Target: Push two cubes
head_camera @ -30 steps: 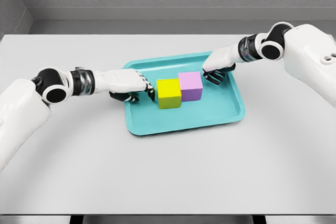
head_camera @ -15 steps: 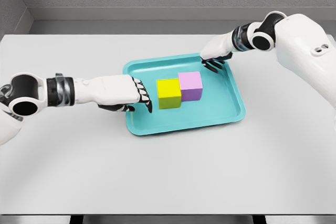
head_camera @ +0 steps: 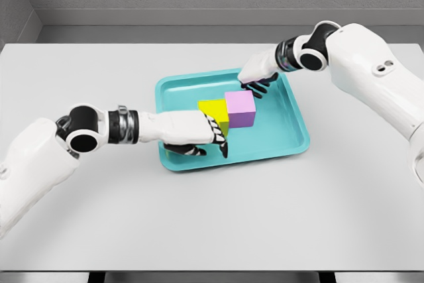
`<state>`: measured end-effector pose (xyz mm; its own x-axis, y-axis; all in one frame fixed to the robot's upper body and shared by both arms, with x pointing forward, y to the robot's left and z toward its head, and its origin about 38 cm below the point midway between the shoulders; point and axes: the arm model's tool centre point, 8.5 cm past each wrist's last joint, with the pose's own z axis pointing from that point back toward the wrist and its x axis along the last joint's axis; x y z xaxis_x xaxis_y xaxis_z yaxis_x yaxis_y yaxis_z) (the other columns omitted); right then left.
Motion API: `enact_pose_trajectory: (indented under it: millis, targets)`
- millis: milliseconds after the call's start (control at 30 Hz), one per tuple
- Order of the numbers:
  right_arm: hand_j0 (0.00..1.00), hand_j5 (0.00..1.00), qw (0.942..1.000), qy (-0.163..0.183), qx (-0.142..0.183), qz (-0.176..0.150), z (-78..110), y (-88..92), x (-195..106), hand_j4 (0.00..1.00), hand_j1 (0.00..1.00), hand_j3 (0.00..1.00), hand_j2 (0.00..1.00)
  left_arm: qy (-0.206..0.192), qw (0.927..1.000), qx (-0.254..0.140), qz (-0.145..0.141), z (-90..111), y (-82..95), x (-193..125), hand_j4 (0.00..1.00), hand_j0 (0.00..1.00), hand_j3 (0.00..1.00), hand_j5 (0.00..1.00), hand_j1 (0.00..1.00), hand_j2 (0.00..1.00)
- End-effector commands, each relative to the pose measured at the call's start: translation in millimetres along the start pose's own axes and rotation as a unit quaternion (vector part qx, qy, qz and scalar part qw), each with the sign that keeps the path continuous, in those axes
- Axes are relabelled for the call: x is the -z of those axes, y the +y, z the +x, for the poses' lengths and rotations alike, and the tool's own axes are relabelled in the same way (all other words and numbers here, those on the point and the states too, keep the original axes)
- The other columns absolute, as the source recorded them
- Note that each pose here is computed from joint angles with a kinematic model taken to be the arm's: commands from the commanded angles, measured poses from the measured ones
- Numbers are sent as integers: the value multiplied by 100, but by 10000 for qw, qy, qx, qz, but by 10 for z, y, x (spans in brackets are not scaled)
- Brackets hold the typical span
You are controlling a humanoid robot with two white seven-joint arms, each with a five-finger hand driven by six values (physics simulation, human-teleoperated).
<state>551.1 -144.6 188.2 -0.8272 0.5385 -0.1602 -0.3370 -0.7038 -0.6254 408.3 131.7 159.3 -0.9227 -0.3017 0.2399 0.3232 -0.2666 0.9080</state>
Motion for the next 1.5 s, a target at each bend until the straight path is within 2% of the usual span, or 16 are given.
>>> enact_pose_trajectory:
  millis: [0,133,333,400,433,500,667,733,833,967,1033,1200,1267,1333,1433,1467]
  targets:
    - [13,13,10000,-37,-49,6,35,-10,14,13,13,13,13,-30,9999,-121,-27,-9,-56,101,61,61,61,61,61,61]
    - [13,13,9998,-124,-147,4,107,-23,36,13,13,13,13,148,9995,-255,-97,-150,-105,83,61,61,61,61,61,61]
    - [13,13,9997,-125,-185,40,116,-9,40,13,13,13,13,185,9992,-326,-159,-197,-142,253,61,61,61,61,61,61]
    - [14,14,10000,62,-24,1,-17,-1,-37,14,14,14,14,196,9992,-305,-158,-197,-138,222,61,61,61,61,61,61]
    - [14,14,9997,127,90,-162,-67,-74,-94,14,14,14,14,205,9993,-282,-143,-197,-122,197,61,61,61,61,61,61]
    - [14,14,9993,287,186,-159,-131,-80,-119,14,14,14,14,227,9995,-157,-126,-173,-83,75,61,61,61,61,61,61]
    - [14,14,9972,708,192,-145,-251,-152,-199,14,14,14,14,282,9994,-99,-157,-183,-80,-29,63,63,63,63,63,63]
    - [14,14,9966,784,211,-104,-351,-51,-296,14,14,14,14,290,9994,-101,-169,-185,-90,-34,64,64,64,64,64,64]
    - [15,15,9988,487,-9,-66,-358,45,-379,15,15,15,15,406,9988,-104,-270,-231,-149,-154,64,64,64,64,64,64]
    - [15,15,9989,-105,-464,-26,-233,197,-475,15,15,15,15,484,9983,-79,-302,-256,-153,-254,65,65,65,65,65,65]
    - [15,15,9993,-51,-374,71,-296,338,-513,15,15,15,15,705,9972,-17,-235,-333,-68,-533,65,65,65,65,65,65]
    - [16,16,9995,92,-242,154,-431,520,-654,16,16,16,16,789,9965,-62,-283,-377,-108,-579,65,65,65,65,65,65]
    - [16,16,9987,-56,-442,264,-309,546,-600,16,16,16,16,839,9960,-58,-306,-399,-111,-617,65,65,65,65,65,65]
    - [16,16,9969,-286,-614,396,-131,605,-481,16,16,16,16,1059,9933,-330,-335,-583,-207,-633,65,65,65,65,65,65]
    - [16,16,9942,-516,-806,494,46,669,-414,16,16,16,16,1234,9908,-496,-267,-747,-178,-621,65,65,65,65,65,65]
    - [16,16,9935,-591,-860,453,99,660,-428,16,16,16,16,1250,9909,-441,-228,-784,-82,-574,63,63,63,63,63,63]
